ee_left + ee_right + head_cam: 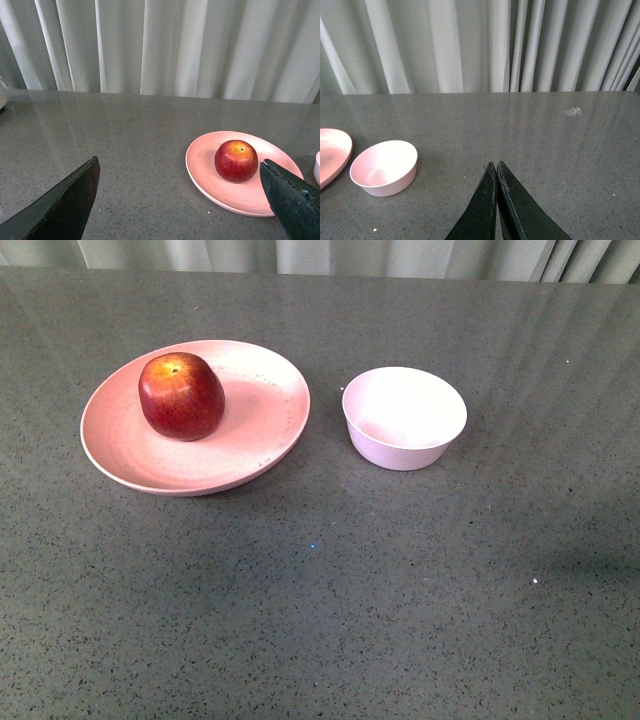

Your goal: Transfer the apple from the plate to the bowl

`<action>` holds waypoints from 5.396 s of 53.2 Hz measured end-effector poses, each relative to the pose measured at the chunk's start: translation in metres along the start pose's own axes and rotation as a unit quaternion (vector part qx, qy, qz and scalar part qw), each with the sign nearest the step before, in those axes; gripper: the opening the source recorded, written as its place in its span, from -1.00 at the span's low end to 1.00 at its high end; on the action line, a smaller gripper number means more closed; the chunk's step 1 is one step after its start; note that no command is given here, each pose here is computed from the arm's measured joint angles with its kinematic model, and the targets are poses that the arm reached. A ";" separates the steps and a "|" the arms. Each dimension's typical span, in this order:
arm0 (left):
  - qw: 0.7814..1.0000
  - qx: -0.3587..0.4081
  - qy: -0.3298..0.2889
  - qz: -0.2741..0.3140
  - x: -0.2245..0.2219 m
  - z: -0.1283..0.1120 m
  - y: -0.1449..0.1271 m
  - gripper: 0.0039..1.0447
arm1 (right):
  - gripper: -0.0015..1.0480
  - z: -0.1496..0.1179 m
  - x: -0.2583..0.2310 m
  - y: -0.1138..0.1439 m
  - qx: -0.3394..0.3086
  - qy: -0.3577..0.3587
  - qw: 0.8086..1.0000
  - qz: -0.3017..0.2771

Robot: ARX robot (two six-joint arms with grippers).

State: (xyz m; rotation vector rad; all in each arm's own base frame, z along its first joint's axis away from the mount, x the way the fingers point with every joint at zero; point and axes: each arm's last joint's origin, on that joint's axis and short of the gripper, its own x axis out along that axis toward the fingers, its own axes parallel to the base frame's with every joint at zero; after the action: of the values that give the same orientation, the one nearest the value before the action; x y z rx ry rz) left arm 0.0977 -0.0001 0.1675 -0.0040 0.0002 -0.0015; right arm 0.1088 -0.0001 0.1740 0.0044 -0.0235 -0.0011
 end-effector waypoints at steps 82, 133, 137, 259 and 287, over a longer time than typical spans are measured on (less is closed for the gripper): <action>0.951 -0.204 0.192 -0.131 0.122 0.019 -0.022 0.84 | 0.83 -0.003 -0.012 0.000 -0.001 0.002 1.000 0.000; 0.948 -0.074 0.282 -0.129 0.246 -0.054 -0.080 0.84 | 0.83 -0.003 -0.012 0.000 -0.001 0.002 1.000 0.000; 0.949 -0.069 0.281 -0.127 0.249 -0.055 -0.081 0.84 | 0.83 -0.003 -0.012 0.000 -0.001 0.002 1.000 0.000; 0.920 -0.022 0.272 -0.281 0.247 -0.036 -0.272 0.29 | 0.83 -0.003 -0.012 0.000 -0.001 0.002 1.000 0.000; 0.919 -0.022 0.292 -0.266 0.255 -0.056 -0.279 0.68 | 0.83 -0.003 -0.012 0.000 -0.001 0.002 1.000 0.000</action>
State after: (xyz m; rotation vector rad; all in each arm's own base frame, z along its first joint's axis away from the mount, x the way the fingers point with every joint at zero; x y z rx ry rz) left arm 0.3524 -0.2801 0.1122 -0.0491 0.5994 -0.5487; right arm 0.0966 -0.0001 0.1711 0.0029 -0.0193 -0.0011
